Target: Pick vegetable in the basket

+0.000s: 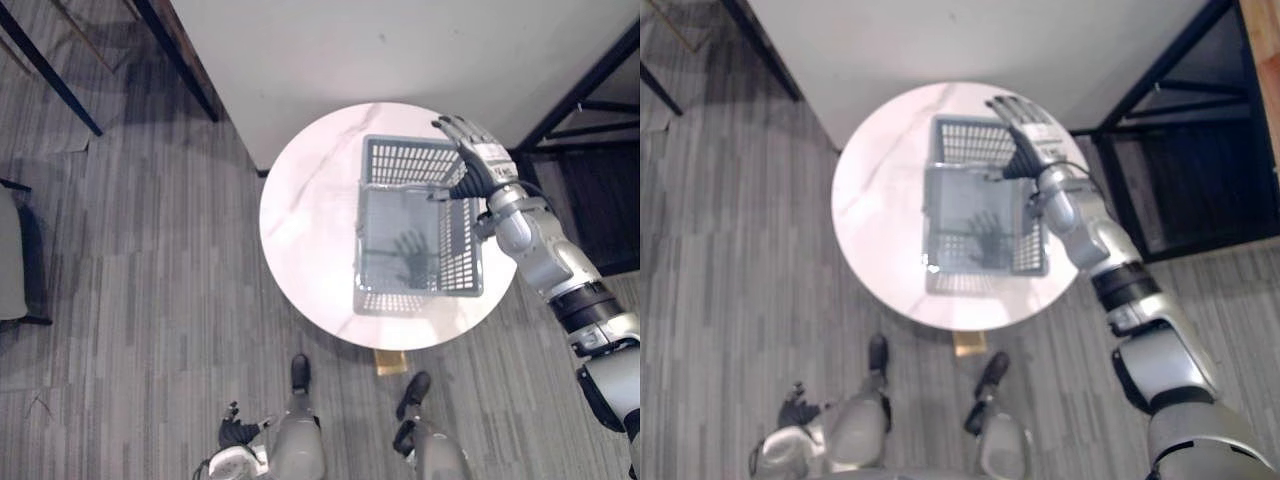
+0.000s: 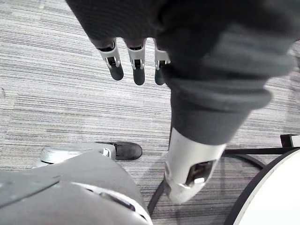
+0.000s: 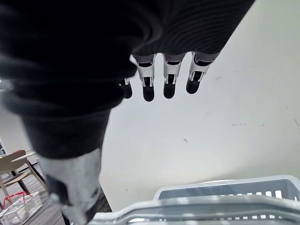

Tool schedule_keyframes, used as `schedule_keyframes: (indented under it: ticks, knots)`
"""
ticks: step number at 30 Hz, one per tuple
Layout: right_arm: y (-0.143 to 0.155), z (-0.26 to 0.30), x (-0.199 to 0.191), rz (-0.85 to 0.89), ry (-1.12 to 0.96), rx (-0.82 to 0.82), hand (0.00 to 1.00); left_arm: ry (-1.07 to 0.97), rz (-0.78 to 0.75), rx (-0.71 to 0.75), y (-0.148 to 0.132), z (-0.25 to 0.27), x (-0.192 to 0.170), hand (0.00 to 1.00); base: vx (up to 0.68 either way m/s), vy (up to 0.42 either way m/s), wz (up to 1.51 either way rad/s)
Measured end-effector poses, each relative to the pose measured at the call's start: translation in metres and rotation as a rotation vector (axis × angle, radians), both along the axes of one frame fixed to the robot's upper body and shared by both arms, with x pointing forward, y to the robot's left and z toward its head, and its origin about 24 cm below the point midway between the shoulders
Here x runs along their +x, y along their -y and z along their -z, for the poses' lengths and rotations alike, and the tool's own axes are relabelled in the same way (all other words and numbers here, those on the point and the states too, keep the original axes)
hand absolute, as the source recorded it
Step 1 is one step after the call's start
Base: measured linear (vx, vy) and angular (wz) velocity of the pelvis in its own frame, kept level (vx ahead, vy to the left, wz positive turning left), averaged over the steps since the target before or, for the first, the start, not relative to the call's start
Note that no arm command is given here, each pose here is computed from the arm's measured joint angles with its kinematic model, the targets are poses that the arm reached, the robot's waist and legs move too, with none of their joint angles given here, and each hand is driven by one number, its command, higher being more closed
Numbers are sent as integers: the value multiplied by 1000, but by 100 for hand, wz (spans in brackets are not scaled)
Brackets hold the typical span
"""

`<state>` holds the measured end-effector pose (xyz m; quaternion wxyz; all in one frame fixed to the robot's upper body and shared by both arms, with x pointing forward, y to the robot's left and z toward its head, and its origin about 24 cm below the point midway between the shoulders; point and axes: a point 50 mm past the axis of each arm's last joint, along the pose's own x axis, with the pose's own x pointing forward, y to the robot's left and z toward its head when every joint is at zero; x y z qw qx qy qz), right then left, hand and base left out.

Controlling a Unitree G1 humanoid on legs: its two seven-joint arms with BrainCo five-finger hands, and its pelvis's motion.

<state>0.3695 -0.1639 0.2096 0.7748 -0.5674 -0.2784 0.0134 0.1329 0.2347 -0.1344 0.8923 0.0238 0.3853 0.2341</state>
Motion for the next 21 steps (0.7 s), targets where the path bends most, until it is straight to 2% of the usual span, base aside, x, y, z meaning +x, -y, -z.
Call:
schedule_keyframes:
  ticks: [8,21]
  knots:
    - [-4,11,0,-20,-36,-30,0,1,5,2,0,0,0,0,9,42,-1]
    - [16,26,16,106,-130,-35,0,-1,15,4,2,0,3,0,5,42,-1]
